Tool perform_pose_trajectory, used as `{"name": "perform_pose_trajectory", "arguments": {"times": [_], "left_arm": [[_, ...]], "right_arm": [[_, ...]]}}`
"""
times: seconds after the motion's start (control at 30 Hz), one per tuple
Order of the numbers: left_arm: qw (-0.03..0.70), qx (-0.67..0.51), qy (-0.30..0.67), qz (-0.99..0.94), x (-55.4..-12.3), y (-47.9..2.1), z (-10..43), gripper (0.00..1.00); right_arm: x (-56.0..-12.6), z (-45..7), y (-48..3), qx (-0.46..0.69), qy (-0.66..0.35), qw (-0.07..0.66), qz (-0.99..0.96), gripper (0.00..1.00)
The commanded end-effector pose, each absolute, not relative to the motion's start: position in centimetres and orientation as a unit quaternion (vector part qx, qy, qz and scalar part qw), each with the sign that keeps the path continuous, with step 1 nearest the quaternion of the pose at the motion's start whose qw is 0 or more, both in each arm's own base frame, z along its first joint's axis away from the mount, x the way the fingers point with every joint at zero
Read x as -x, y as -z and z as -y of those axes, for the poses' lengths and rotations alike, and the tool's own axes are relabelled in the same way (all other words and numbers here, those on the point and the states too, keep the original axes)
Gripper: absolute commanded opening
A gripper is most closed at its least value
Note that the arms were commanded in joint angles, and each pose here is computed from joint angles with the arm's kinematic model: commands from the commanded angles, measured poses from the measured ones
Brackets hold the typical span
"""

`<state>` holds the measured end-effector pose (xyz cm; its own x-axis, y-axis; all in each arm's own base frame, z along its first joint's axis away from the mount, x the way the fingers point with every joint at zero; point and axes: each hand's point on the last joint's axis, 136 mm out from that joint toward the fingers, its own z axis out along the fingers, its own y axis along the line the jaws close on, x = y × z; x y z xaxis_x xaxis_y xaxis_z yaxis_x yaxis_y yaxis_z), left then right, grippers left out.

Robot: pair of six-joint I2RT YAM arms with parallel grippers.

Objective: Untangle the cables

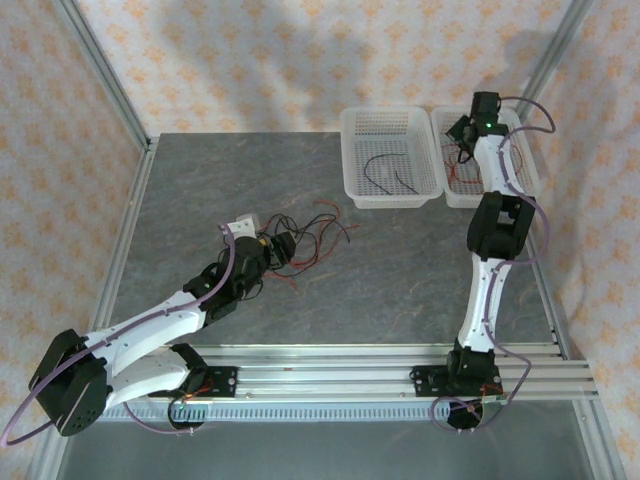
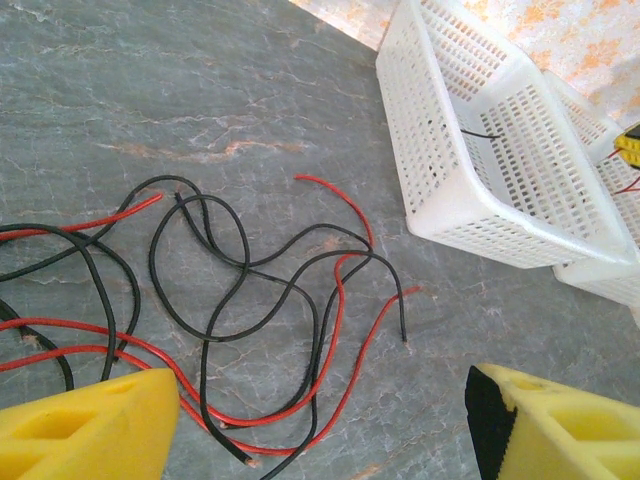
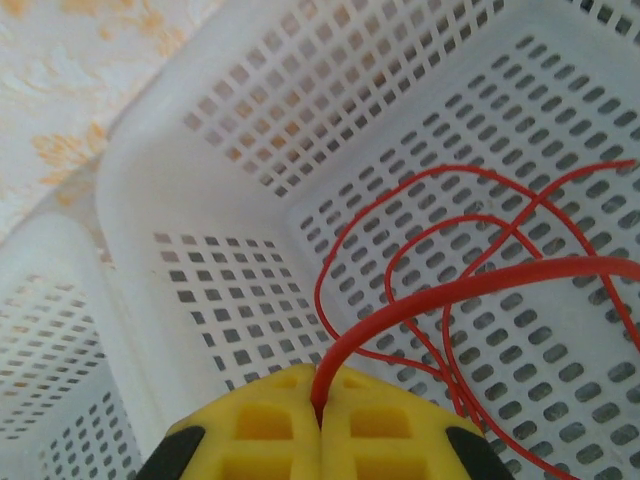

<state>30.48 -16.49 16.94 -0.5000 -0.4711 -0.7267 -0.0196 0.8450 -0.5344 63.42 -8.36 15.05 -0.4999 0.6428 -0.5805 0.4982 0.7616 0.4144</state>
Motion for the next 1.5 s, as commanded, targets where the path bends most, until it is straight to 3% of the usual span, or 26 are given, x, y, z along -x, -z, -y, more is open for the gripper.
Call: {"name": "perform_pose_trajectory", "arguments": {"times": [0.0,0.2,0.53,0.73,1.1,1.47], "left_arm": [[0.477,0.142,0.244,-0.832,-30.6,-18.2,17.2,0.76],[0.468,0.144,0.237,-0.839,-30.5,-18.5,17.1,0.76],[0.438,0.146,0.213,-0.861,-30.6,-18.0,17.3,0.76],[0.422,0.158,0.189,-0.872,-30.8,-17.2,17.0,0.76],[0.359,0.145,0.109,-0.915,-31.4,-14.2,17.0,0.75],[0.311,0.13,0.088,-0.937,-33.0,-11.8,17.8,0.72]], "right_arm": [[-62.8,8.6,-12.8,-0.343,-0.093,0.347,-0.868,0.0],[-62.4,9.6,-11.9,-0.36,-0.085,0.333,-0.867,0.08],[-61.1,9.7,-13.7,-0.347,-0.079,0.325,-0.876,0.46],[-58.9,10.4,-16.2,-0.332,-0.042,0.333,-0.882,0.59],[-50.8,9.3,-20.0,-0.323,-0.043,0.385,-0.864,0.63],[-42.0,3.3,-18.5,-0.276,-0.081,0.4,-0.87,0.61]]}}
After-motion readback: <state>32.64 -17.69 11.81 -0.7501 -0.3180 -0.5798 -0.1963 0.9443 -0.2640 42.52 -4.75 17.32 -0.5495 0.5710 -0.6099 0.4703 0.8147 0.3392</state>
